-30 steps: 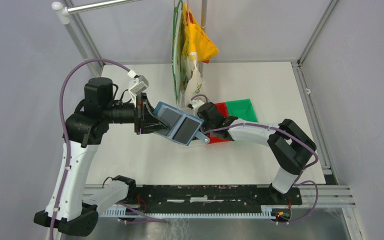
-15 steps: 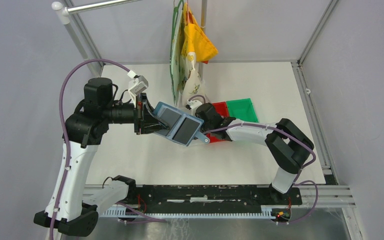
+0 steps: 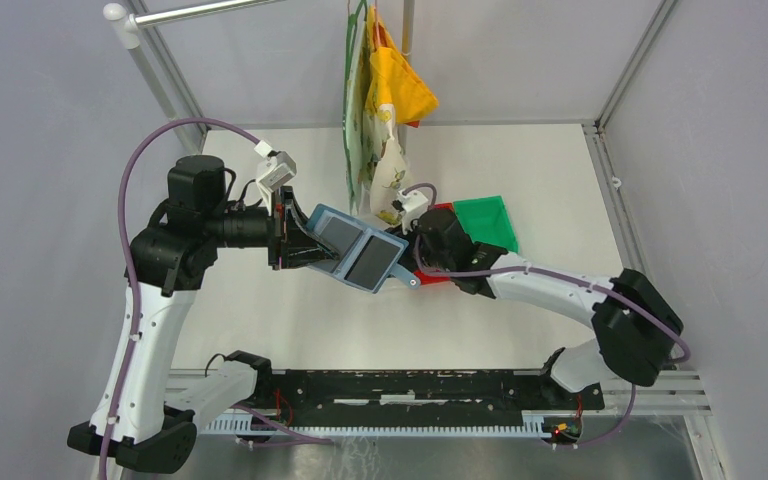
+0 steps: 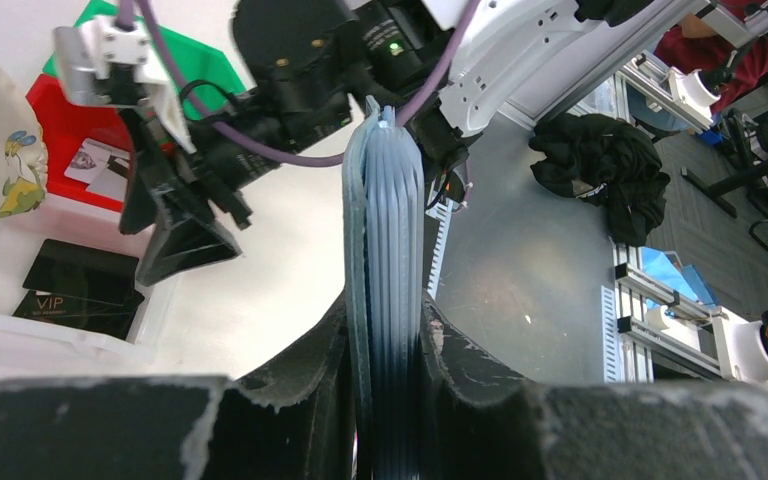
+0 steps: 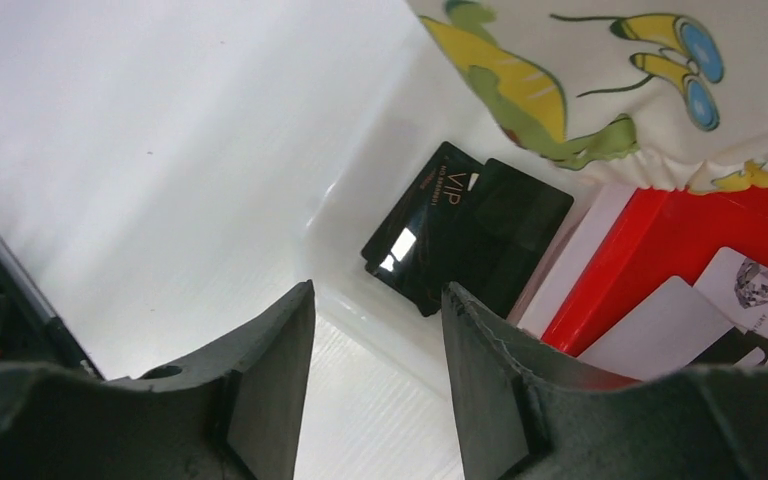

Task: Take the credit cards out of the card holder
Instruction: Place the credit card in the storage box, then remove the credit card from the card holder.

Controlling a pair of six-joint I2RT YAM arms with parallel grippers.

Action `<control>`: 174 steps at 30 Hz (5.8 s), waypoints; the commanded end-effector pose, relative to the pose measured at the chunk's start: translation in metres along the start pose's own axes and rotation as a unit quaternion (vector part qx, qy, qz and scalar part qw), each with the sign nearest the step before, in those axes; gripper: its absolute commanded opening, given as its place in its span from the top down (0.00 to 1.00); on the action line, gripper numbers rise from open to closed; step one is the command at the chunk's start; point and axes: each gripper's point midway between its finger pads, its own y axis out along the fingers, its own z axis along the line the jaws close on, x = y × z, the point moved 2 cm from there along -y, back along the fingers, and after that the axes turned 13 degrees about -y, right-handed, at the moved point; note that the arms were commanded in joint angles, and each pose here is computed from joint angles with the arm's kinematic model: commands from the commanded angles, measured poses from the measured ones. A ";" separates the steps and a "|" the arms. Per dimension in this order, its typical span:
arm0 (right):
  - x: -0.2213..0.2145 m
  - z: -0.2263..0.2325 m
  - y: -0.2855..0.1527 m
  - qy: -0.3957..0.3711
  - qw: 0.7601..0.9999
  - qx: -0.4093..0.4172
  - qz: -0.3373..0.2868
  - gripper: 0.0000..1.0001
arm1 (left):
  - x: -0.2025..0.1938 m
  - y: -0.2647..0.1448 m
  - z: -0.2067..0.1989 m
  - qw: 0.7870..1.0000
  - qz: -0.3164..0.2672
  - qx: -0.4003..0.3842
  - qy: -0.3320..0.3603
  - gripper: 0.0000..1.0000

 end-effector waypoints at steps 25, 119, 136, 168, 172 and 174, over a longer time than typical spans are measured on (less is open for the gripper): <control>0.127 0.085 -0.215 0.110 0.842 0.283 -0.446 0.02 | 0.073 -0.005 -0.037 0.988 -0.149 -0.033 0.006 0.98; 0.172 0.130 -0.192 0.030 0.859 0.292 -0.420 0.20 | 0.043 0.003 -0.034 0.990 -0.115 -0.076 0.024 0.98; 0.193 0.151 -0.197 0.078 0.813 0.376 -0.438 0.72 | 0.034 -0.001 -0.043 0.990 -0.118 -0.083 -0.008 0.98; 0.140 0.155 -0.167 -0.176 0.898 0.386 -0.120 1.00 | -0.032 -0.001 -0.025 0.988 0.047 -0.129 0.064 0.85; 0.141 0.154 -0.167 -0.176 0.898 0.384 -0.120 1.00 | -0.031 -0.002 -0.029 0.987 0.046 -0.139 0.060 0.75; 0.140 0.153 -0.167 -0.177 0.898 0.385 -0.119 1.00 | -0.029 -0.003 -0.032 0.987 0.047 -0.145 0.057 0.72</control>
